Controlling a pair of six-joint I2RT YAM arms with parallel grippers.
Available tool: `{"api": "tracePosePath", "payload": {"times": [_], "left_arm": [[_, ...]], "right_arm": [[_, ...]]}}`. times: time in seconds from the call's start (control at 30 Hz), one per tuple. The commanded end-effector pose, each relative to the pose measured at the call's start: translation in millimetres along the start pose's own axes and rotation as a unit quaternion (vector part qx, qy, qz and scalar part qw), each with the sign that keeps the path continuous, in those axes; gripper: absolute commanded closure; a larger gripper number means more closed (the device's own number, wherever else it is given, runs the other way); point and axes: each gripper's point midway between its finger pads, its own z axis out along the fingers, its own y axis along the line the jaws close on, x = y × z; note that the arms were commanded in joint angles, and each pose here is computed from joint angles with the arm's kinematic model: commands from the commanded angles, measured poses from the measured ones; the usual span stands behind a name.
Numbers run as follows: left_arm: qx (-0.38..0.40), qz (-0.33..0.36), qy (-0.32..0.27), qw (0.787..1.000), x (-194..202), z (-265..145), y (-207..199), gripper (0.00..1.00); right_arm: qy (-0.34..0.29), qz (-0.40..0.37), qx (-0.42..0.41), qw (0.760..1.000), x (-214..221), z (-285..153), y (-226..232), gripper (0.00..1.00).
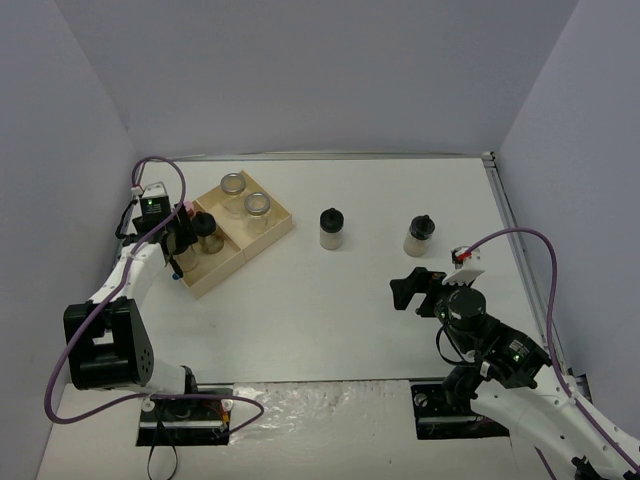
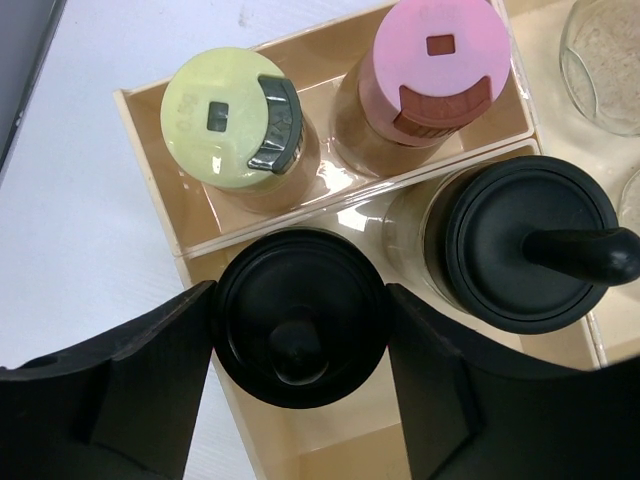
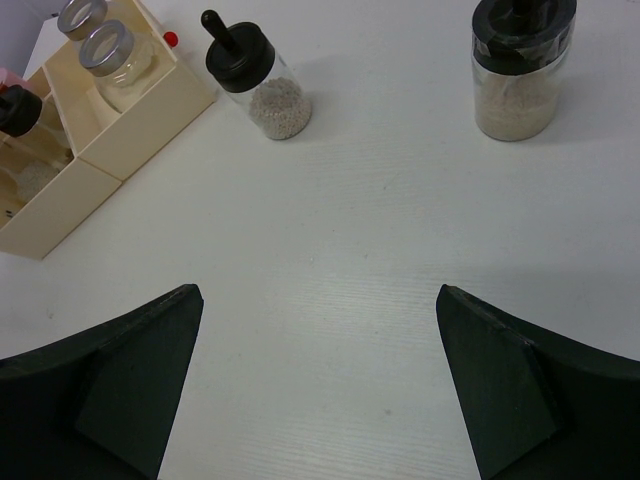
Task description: Organize the condiment bottles
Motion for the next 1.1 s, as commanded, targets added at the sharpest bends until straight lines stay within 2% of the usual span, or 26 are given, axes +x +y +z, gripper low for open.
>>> {"api": "tracePosePath", "payload": {"times": [0.0,0.1,0.37,0.47,0.57,0.67,0.8,0.9,1.07], "left_arm": [[0.001,-0.019,-0.070,0.997,-42,-13,1,0.28],[0.002,-0.018,-0.071,0.997,-45,-20,2,0.17],[0.013,-0.015,-0.075,0.997,-57,-60,1,0.04],[0.037,-0.008,-0.093,0.995,-65,-92,-2,0.03],[0.072,0.010,-0.087,0.994,-59,-118,-8,0.03],[0.152,0.033,-0.103,0.982,-53,-161,-28,0.03],[0.235,0.054,-0.128,0.962,-35,-198,-50,0.03],[0.291,0.076,-0.132,0.944,-12,-215,-66,0.03],[0.319,0.115,-0.127,0.932,22,-216,-76,0.03]], "right_arm": [[-0.025,0.013,0.003,1.000,-12,3,4,0.00],[-0.020,0.009,0.003,1.000,-13,4,6,0.00],[-0.020,-0.012,0.045,0.999,-32,13,8,0.00],[-0.021,-0.035,0.086,0.995,-43,25,6,0.00],[0.001,-0.067,0.117,0.991,-46,46,8,0.00],[0.009,-0.077,0.146,0.986,-61,72,4,0.00],[0.012,-0.073,0.176,0.982,-78,97,-25,0.00],[0.019,-0.073,0.204,0.976,-86,114,-55,0.00],[0.013,-0.064,0.208,0.976,-103,142,-79,0.00]]}}
